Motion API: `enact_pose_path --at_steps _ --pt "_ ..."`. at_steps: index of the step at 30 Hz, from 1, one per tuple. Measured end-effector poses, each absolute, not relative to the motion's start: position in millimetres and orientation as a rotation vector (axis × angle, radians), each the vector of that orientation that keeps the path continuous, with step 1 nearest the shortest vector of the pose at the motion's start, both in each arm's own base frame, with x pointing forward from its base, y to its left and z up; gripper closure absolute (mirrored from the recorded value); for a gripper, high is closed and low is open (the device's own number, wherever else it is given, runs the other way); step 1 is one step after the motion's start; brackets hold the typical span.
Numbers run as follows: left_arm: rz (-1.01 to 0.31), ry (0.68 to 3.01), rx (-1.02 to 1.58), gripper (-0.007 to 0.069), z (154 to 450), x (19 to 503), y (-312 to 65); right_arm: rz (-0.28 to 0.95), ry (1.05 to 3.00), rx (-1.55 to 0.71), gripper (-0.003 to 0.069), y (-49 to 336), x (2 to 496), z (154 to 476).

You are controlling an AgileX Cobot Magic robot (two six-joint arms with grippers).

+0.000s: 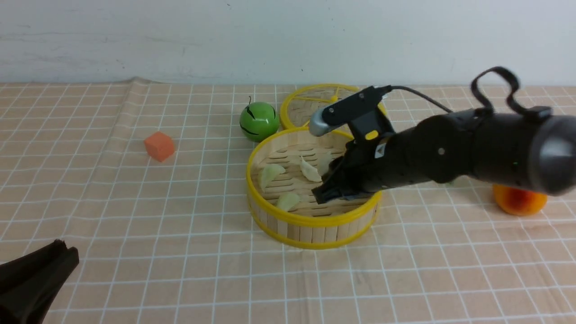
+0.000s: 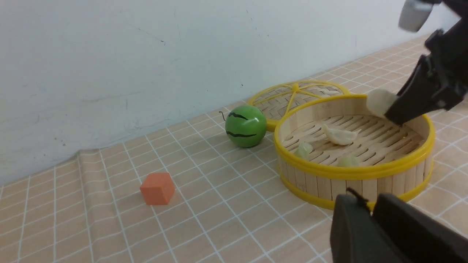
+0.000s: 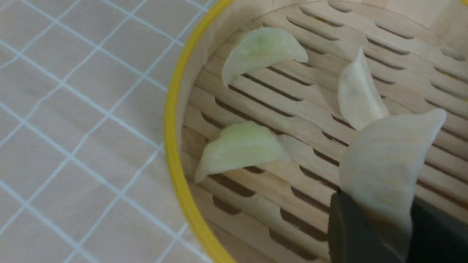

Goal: Put the dumplings into the steamer on the table with the brown tablecloth.

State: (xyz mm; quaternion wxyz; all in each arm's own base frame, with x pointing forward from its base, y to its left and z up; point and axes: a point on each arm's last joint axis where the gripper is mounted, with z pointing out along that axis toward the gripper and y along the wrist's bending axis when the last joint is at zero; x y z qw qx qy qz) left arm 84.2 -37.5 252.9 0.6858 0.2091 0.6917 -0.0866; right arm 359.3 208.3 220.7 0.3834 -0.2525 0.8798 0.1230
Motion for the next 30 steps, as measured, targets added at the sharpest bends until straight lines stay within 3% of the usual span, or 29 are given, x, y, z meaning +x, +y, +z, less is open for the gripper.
enact_pose_path --at_steps 4,7,9,11,13,17,19,20,23,26,28,30 --pt "-0.194 1.548 0.468 0.0547 253 84 -38 0.298 2.281 -0.667 0.0501 215 371 196" --pt "-0.194 1.548 0.468 0.0547 253 84 -38 0.299 2.289 -0.663 0.0429 216 374 191" --pt "-0.194 1.548 0.468 0.0546 253 84 -38 0.301 2.285 -0.658 0.0394 217 374 192" --pt "-0.195 1.548 0.468 0.0541 253 84 -38 0.307 2.274 -0.653 0.0291 217 374 196" --pt "-0.195 1.548 0.468 0.0538 253 84 -38 0.312 2.264 -0.65 0.0243 216 372 203" --pt "-0.195 1.547 0.468 0.0533 253 84 -38 0.325 2.258 -0.659 0.0206 213 365 222" --pt "-0.195 1.546 0.468 0.0533 253 84 -38 0.348 2.247 -0.677 0.022 206 348 258" --pt "-0.195 1.546 0.468 0.0533 253 84 -38 0.35 2.246 -0.679 0.0223 206 347 261" --pt "-0.195 1.545 0.468 0.0528 253 84 -38 0.35 2.196 -0.719 0.0296 189 314 316" --pt "-0.211 1.553 0.452 0.0524 253 84 -38 0.303 2.132 -0.771 0.0408 164 274 368" --pt "-0.224 1.557 0.439 0.0523 253 84 -38 0.284 2.11 -0.771 0.0461 155 260 384" --pt "-0.25 1.565 0.413 0.0523 253 84 -38 0.24 2.048 -0.732 0.0575 129 223 415"
